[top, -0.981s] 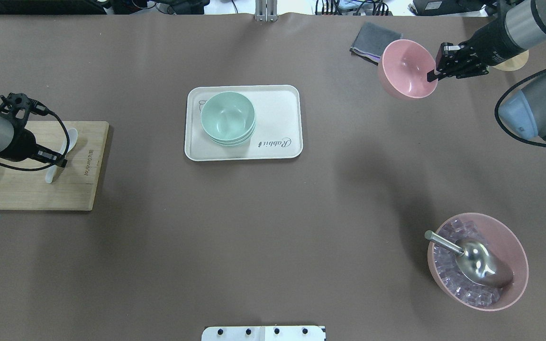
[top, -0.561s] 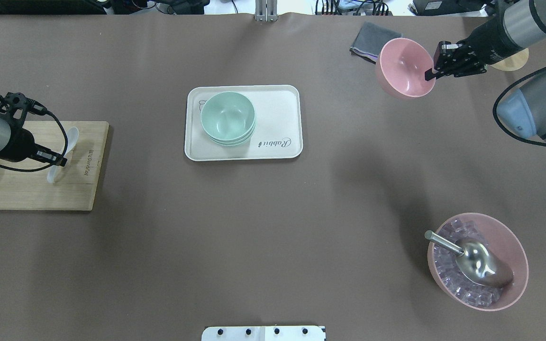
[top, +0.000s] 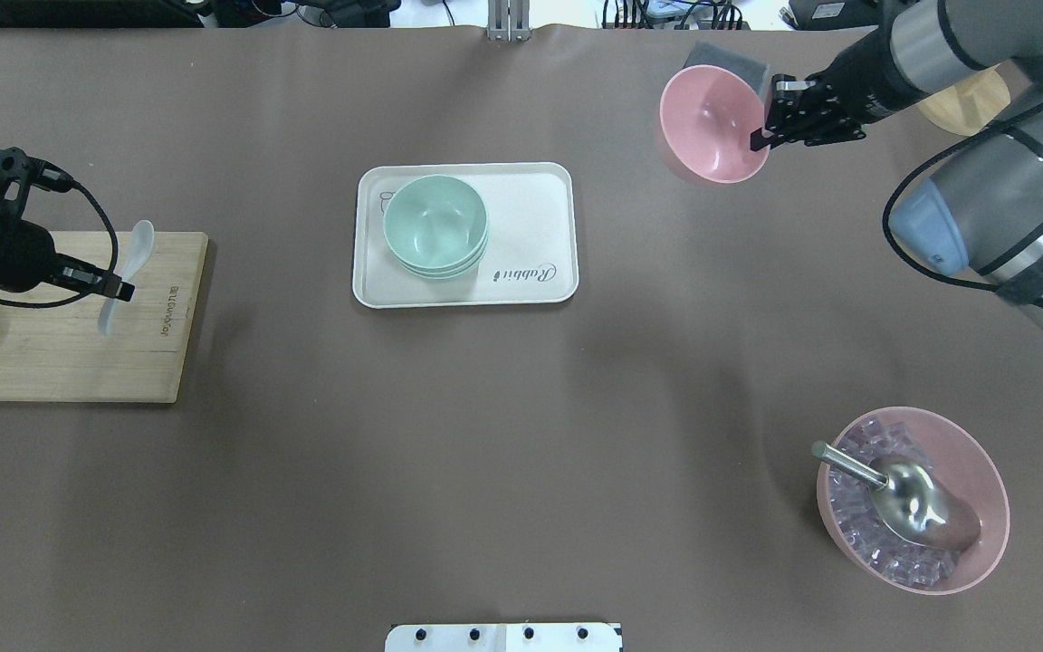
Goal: Stack pink bowl on green and place spoon
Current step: 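Carry the pink bowl with the right gripper over the green bowl stack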
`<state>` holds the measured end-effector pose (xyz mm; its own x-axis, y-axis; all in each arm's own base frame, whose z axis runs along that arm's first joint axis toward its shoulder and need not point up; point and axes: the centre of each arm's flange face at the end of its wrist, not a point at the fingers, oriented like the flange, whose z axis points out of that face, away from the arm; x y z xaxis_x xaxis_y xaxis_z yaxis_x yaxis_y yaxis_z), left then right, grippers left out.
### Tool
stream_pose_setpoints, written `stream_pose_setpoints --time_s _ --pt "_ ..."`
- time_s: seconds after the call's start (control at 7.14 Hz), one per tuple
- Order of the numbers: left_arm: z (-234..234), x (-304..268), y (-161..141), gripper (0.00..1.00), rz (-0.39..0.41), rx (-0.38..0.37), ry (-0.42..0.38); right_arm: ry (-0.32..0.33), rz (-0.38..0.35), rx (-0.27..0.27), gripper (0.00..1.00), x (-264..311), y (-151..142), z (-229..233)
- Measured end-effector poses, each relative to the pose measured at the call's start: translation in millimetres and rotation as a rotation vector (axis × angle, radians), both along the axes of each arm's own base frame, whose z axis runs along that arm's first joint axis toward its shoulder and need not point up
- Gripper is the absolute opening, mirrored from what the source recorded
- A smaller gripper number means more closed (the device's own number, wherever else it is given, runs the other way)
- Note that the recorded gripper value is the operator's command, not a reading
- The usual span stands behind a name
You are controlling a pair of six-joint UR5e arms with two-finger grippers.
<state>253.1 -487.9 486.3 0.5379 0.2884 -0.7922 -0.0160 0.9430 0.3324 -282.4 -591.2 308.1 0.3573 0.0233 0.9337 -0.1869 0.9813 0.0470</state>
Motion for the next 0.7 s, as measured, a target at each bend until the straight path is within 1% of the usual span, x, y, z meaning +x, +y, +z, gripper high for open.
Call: stream_pose_setpoints --time_s 0.14,0.28,0.56,0.7 --pt "-11.4 -1.3 -6.7 0.00 -0.037 -0.033 0.022 0.009 0.010 0.016 0.00 -30.0 7.3 -16.0" --pt "-20.6 -0.6 -11.7 0.00 -0.061 -0.054 0.039 0.027 0.020 0.019 0.00 -62.4 13.0 -38.1" --pt "-28.1 1.1 -15.9 0.00 -0.076 -0.067 0.052 0.067 0.035 0.000 0.00 -121.0 24.8 -94.4" --pt "-30.2 2.1 -17.5 0.00 -0.081 -0.073 0.055 0.072 0.050 -0.012 0.00 -144.8 30.3 -116.1"
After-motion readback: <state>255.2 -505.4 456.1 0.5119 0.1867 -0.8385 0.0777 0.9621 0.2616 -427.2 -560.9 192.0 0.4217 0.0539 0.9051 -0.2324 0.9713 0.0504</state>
